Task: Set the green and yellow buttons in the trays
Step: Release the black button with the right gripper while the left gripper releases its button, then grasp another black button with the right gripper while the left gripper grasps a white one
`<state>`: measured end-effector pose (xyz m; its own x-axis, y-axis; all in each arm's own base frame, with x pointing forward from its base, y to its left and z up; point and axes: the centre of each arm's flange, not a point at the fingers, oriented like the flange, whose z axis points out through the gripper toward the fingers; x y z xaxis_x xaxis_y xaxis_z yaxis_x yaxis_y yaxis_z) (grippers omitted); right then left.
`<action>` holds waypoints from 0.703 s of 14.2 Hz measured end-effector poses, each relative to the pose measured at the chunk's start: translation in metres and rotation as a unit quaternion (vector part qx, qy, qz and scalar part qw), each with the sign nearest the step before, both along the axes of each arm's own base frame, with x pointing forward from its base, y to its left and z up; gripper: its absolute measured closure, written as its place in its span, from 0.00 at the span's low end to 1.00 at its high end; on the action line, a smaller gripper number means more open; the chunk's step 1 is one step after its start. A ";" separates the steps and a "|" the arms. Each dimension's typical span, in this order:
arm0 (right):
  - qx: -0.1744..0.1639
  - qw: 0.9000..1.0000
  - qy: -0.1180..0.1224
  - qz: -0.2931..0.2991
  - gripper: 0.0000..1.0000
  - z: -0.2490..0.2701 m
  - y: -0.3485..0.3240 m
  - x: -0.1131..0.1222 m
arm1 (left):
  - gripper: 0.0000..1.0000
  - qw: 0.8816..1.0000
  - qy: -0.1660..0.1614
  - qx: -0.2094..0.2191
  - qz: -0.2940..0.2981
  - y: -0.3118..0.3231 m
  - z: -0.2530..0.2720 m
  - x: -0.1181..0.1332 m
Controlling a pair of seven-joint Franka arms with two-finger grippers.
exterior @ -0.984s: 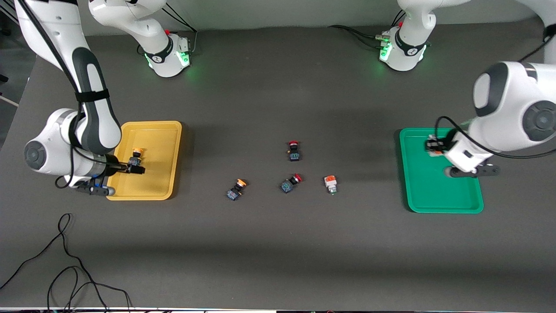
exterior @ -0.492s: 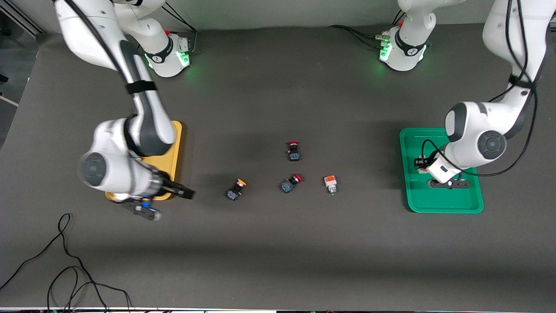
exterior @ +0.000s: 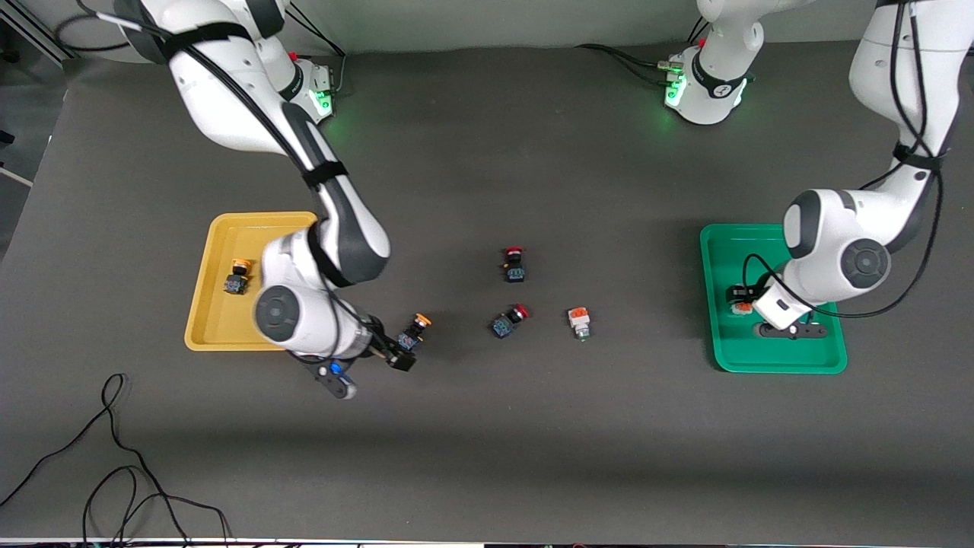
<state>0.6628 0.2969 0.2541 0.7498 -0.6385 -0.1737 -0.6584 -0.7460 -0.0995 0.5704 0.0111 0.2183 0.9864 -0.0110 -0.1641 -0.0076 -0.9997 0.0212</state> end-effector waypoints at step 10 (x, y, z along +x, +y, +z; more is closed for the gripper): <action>-0.055 0.998 -0.008 0.036 0.03 -0.105 0.026 -0.041 | 0.00 1.000 -0.001 0.016 -0.006 -0.050 0.181 0.055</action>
